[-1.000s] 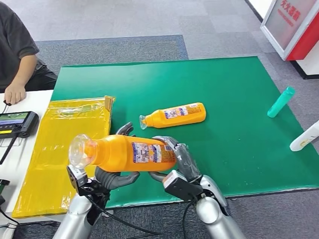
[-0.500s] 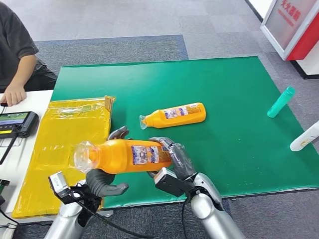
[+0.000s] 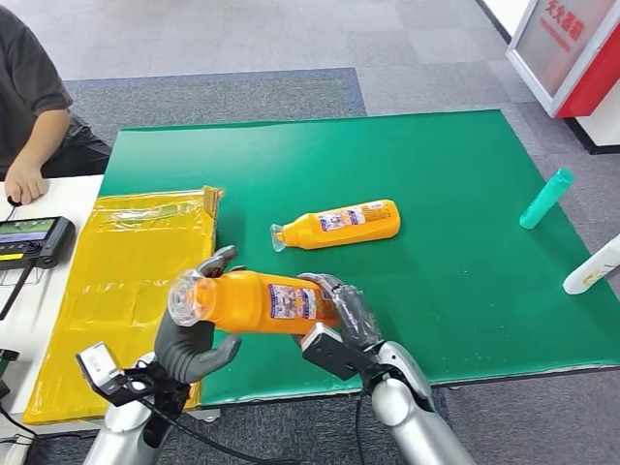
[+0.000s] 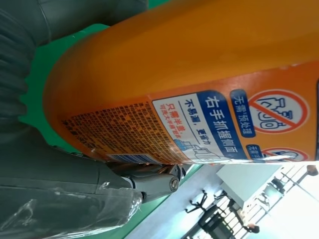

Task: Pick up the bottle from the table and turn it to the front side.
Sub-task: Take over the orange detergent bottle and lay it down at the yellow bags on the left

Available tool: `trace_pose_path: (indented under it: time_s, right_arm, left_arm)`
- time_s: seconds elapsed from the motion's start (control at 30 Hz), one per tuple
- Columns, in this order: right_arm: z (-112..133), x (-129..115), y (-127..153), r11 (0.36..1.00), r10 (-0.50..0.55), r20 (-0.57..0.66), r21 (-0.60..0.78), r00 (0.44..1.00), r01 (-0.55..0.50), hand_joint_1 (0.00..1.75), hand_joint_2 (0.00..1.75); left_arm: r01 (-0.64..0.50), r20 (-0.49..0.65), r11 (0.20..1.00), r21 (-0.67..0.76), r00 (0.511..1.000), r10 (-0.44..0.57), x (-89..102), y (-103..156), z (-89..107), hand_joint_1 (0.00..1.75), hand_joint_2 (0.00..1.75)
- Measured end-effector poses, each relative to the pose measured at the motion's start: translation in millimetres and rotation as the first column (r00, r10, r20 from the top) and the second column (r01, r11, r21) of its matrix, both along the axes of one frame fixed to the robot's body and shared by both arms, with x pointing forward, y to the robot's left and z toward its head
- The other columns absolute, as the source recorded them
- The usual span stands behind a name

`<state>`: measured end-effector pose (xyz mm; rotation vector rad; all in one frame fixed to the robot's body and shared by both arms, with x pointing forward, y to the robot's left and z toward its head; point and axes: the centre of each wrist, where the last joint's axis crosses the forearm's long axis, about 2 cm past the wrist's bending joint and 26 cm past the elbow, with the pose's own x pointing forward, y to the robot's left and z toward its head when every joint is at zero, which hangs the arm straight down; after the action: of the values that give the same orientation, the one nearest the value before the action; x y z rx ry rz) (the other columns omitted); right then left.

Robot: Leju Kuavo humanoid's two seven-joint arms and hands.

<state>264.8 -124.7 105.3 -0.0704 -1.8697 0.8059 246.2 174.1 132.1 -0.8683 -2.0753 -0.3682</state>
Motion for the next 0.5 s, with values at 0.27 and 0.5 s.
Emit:
trace_pose_path:
  time_s: [0.27,0.5]
  right_arm:
    - [-2,-2,-2,1.000,-0.015,-0.004,-0.002,1.000,0.015,1.75,1.75]
    - [1,-5,-7,0.999,-0.032,0.006,0.011,0.999,0.032,1.75,1.75]
  left_arm:
    - [0.001,-0.060,1.000,-0.024,0.998,-0.002,-3.8,-3,-5.4,0.00,1.75]
    - [0.008,-0.114,0.999,-0.046,0.993,-0.013,-6.0,-10,-8.5,0.00,1.75]
